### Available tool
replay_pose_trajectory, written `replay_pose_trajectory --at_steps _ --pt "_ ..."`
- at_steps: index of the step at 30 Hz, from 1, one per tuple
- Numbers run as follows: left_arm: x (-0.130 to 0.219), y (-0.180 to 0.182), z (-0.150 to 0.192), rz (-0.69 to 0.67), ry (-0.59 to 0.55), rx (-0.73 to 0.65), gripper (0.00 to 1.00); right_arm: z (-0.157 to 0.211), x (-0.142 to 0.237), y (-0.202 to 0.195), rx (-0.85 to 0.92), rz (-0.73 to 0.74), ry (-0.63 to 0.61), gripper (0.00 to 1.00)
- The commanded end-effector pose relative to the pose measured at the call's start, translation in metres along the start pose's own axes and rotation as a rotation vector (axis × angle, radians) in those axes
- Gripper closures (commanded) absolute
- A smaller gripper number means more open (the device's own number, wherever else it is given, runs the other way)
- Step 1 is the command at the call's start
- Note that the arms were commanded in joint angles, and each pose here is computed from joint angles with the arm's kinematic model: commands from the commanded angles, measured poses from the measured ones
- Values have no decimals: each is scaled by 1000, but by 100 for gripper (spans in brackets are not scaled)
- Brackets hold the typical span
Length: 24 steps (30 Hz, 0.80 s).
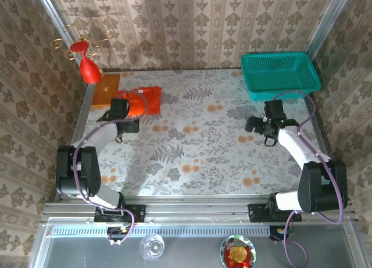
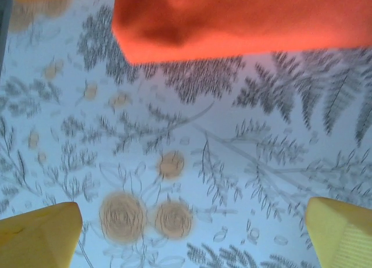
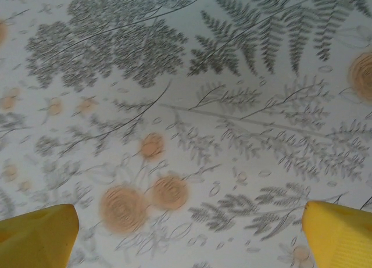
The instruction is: Fold the inside-out t-shirt
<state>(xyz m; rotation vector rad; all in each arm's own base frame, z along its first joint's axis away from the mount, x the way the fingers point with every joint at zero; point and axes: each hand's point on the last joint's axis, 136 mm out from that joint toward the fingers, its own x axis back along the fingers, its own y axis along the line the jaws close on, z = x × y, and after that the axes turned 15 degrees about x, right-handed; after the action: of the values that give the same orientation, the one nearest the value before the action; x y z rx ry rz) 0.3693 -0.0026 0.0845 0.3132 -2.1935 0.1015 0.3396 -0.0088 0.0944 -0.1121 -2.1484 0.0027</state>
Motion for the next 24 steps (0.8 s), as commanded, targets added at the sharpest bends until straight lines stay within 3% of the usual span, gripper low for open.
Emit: replay_pose_trajectory --at_steps 1,10,13,20,24 --pt "12 15 -20 -26 -178 106 1 -20 -8 -20 31 116 -138 0" --pt "23 18 -6 143 -395 87 0 -35 -11 -23 79 152 -404 0" --pt "21 17 -4 190 -417 102 0 -38 -7 -22 89 150 -464 0" --pt "27 22 -27 321 -583 189 0 -46 4 -22 119 162 -597 0" --pt "19 23 -38 347 -603 179 0 -53 6 -18 131 146 -648 0"
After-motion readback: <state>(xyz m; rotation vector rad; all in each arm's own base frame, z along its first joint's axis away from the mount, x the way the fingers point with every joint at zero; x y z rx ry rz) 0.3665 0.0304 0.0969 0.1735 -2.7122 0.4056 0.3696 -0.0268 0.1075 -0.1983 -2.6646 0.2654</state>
